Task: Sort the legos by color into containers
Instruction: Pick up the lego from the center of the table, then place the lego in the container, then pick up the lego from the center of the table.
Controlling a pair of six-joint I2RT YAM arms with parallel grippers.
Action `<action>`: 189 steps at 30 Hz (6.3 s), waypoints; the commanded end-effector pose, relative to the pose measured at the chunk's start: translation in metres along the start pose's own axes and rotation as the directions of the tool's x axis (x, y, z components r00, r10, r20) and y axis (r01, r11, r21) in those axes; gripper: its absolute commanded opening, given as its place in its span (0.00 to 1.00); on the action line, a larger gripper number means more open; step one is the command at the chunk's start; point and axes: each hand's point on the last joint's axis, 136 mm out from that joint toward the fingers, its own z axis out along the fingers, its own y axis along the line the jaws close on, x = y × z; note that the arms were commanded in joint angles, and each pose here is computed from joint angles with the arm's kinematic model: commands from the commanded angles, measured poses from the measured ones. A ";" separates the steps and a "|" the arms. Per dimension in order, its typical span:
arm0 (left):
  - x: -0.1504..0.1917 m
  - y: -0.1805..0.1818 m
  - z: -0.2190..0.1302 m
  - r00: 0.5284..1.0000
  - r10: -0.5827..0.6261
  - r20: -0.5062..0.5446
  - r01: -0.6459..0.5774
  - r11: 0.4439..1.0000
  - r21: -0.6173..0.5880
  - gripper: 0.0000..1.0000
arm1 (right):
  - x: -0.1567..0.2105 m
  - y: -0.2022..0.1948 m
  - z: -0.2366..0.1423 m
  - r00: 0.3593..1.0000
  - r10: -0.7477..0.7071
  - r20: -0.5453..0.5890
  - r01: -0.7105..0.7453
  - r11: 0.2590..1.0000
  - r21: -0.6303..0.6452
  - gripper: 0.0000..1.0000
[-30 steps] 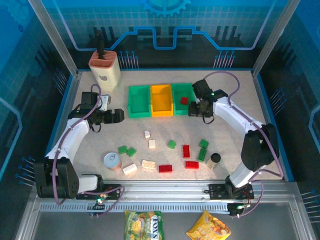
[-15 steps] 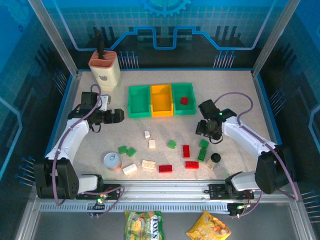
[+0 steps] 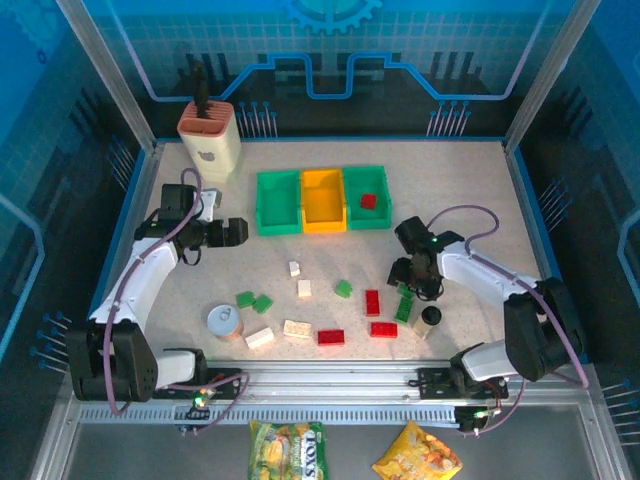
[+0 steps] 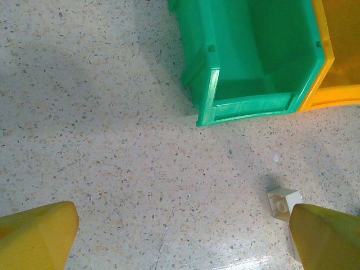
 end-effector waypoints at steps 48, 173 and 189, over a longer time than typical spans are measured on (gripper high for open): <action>-0.009 -0.008 -0.008 1.000 0.013 0.027 -0.014 1.000 0.028 0.98 | -0.065 0.124 -0.063 0.897 -0.382 0.222 0.404 0.912 -0.065 0.43; 0.103 -0.133 0.121 0.905 -0.181 -0.385 0.103 0.971 -0.216 0.58 | -0.089 0.104 -0.100 0.831 -0.312 0.461 0.374 0.926 -0.047 0.57; 0.114 -0.130 0.132 0.898 -0.161 -0.409 0.075 0.973 -0.218 0.38 | -0.085 0.101 -0.091 0.847 -0.301 0.437 0.359 0.932 -0.054 0.56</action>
